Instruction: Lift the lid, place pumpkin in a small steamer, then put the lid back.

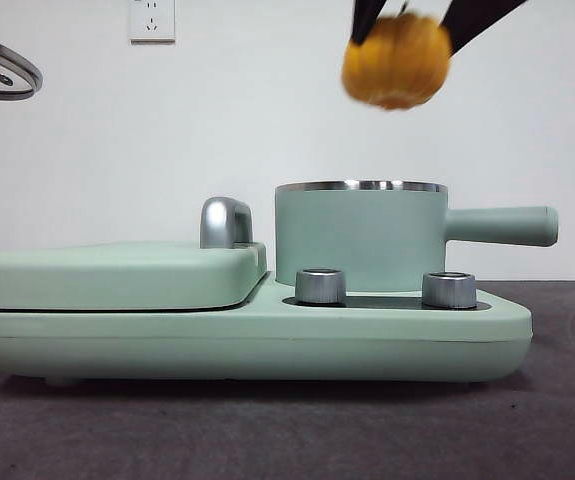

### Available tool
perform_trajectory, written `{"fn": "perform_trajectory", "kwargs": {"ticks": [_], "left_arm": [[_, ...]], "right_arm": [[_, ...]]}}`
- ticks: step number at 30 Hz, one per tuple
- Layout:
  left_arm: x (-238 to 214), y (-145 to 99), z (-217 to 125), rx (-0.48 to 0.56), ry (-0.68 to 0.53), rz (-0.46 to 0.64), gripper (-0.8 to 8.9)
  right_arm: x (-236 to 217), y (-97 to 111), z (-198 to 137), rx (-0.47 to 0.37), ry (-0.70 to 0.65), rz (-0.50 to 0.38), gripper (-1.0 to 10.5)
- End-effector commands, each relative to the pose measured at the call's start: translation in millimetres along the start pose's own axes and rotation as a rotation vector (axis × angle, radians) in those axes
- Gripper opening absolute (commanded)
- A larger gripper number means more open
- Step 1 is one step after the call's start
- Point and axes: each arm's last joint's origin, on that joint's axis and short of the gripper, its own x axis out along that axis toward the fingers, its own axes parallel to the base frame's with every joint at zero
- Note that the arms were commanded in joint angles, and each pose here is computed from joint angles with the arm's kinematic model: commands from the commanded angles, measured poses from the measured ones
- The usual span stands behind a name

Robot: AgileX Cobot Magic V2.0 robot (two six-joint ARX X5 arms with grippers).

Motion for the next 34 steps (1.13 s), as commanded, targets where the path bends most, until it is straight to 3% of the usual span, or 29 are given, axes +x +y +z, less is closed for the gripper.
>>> {"fn": "perform_trajectory", "kwargs": {"ticks": [1,13,34], "left_arm": [[-3.0,0.8,7.0,0.001,-0.048,0.007,0.12],[-3.0,0.8,7.0,0.001,-0.048,0.007,0.12],[-3.0,0.8,7.0,0.001,-0.048,0.007,0.12]], "right_arm": [[21.5,-3.0,14.7,-0.044,-0.003,-0.001,4.1],[106.0,-13.2,25.7,-0.068,0.046,-0.006,4.1],[162.7,-22.0,16.2,-0.063,0.139,-0.007,4.1]]}}
